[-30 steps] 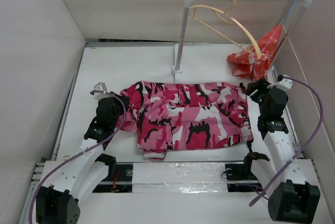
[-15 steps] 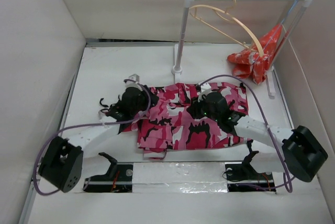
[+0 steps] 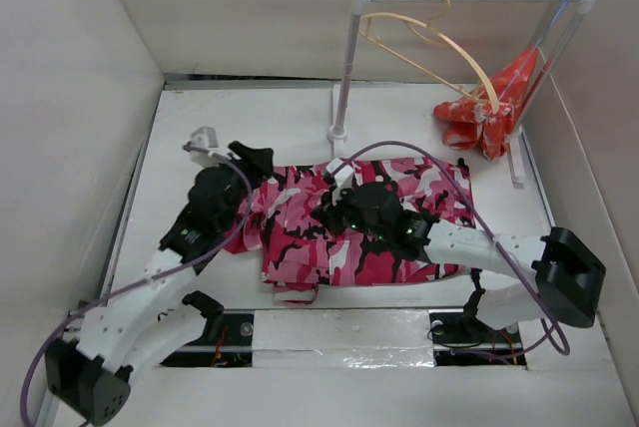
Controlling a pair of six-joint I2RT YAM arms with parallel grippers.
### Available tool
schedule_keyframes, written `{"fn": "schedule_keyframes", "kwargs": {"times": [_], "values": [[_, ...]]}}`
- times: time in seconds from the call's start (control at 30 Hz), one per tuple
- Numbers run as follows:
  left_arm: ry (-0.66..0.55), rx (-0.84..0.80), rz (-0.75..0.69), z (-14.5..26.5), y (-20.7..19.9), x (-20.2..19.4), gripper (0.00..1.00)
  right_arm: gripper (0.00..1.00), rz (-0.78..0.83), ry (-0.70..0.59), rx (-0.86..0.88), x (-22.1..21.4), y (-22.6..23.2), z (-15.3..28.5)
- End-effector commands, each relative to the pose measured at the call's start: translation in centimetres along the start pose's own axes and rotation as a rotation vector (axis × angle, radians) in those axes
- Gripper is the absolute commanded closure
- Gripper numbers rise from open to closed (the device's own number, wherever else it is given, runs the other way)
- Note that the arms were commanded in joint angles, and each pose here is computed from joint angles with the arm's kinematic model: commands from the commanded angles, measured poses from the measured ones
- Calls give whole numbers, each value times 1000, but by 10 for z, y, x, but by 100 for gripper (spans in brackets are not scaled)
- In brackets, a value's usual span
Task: Place the trousers on the hanger
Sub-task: Flatten out the trousers at the center of the board.
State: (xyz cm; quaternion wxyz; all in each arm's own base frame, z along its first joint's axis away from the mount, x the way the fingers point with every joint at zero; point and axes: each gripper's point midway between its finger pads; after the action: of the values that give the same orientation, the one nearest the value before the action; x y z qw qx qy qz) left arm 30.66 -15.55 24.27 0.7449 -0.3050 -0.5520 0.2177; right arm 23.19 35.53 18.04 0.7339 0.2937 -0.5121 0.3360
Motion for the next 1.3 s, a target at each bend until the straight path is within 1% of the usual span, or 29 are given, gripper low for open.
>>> {"fn": "schedule_keyframes", "kwargs": {"times": [0.0, 0.1, 0.13, 0.17, 0.2, 0.23, 0.27, 0.3, 0.33, 0.37, 0.43, 0.5, 0.57, 0.6, 0.63, 0.7, 0.73, 0.77, 0.93, 0.97, 1.0, 1.03, 1.07, 1.1, 1.13, 1.17, 1.2, 1.23, 1.27], "values": [[-205, -5, 84, 38, -4, 60, 52, 98, 59, -103, 83, 39, 38, -15], [-330, -48, 124, 76, -15, 104, 53, 90, 100, -94, 147, 36, 68, -29], [-361, -74, 131, 89, -24, 118, 53, 84, 107, -116, 161, 49, 77, -34], [-380, -90, 135, 97, -27, 126, 54, 70, 120, -89, 165, 40, 84, -44], [-399, -125, 144, 109, -34, 134, 54, 60, 125, -87, 143, 42, 86, -51], [-405, -139, 143, 116, -38, 140, 54, 49, 130, -106, 155, 56, 98, -56], [-399, -140, 138, 119, -39, 140, 54, 35, 135, -69, 150, 45, 100, -70], [-384, -139, 126, 120, -38, 138, 54, 30, 128, -52, 162, 44, 108, -75], [-380, -137, 120, 122, -38, 138, 54, 29, 129, -9, 167, 36, 114, -80], [-368, -117, 111, 121, -33, 134, 54, 25, 111, -3, 177, 37, 125, -90], [-362, -106, 110, 120, -27, 129, 54, 25, 77, 1, 166, 33, 126, -99], [-375, -117, 119, 123, -25, 129, 54, 25, 23, 29, 158, 17, 134, -112], [-374, -117, 118, 123, -22, 126, 54, 25, -12, 63, 136, 3, 133, -123], [-365, -124, 117, 123, -23, 125, 54, 25, -40, 57, 93, 5, 129, -131], [-356, -125, 112, 122, -23, 122, 54, 26, -49, 89, 67, -11, 126, -140], [-339, -136, 107, 119, -24, 118, 54, 26, -83, 109, 33, -18, 124, -149], [-333, -132, 100, 117, -23, 115, 54, 26, -91, 107, 18, -14, 124, -153], [-332, -130, 97, 117, -22, 114, 54, 27, -95, 123, -8, -23, 116, -160], [-315, -127, 88, 113, -18, 107, 54, 29, -126, 108, -132, -29, 99, -176], [-313, -134, 90, 113, -19, 106, 54, 34, -132, 101, -145, -31, 97, -176], [-315, -139, 92, 114, -19, 106, 54, 44, -141, 85, -146, -29, 96, -177], [-314, -135, 90, 113, -18, 105, 54, 60, -164, 40, -135, -17, 93, -179], [-314, -131, 91, 112, -17, 105, 54, 80, -175, 33, -130, -20, 87, -177], [-308, -122, 89, 111, -16, 103, 54, 88, -187, -29, -99, 4, 88, -169], [-306, -123, 91, 110, -15, 102, 54, 96, -212, -175, 39, 50, 99, -158], [-304, -121, 90, 110, -15, 101, 54, 100, -216, -179, 25, 52, 89, -159], [-308, -129, 99, 110, -16, 102, 54, 100, -226, -212, 55, 62, 85, -150], [-307, -129, 102, 109, -16, 101, 54, 100, -245, -315, 154, 108, 90, -128], [-307, -131, 104, 109, -16, 101, 54, 100, -263, -363, 197, 129, 83, -115]]}}
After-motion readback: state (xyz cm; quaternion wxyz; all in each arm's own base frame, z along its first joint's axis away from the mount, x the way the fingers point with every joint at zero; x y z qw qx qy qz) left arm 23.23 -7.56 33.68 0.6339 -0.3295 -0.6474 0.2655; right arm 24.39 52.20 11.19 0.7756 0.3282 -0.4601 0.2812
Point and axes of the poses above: each gripper's point midway between its finger pads, its own z axis back along the fingers, its own y axis along the line the jaws close on, x = y × z, and after that the axes turned 6 degrees about z, right-handed
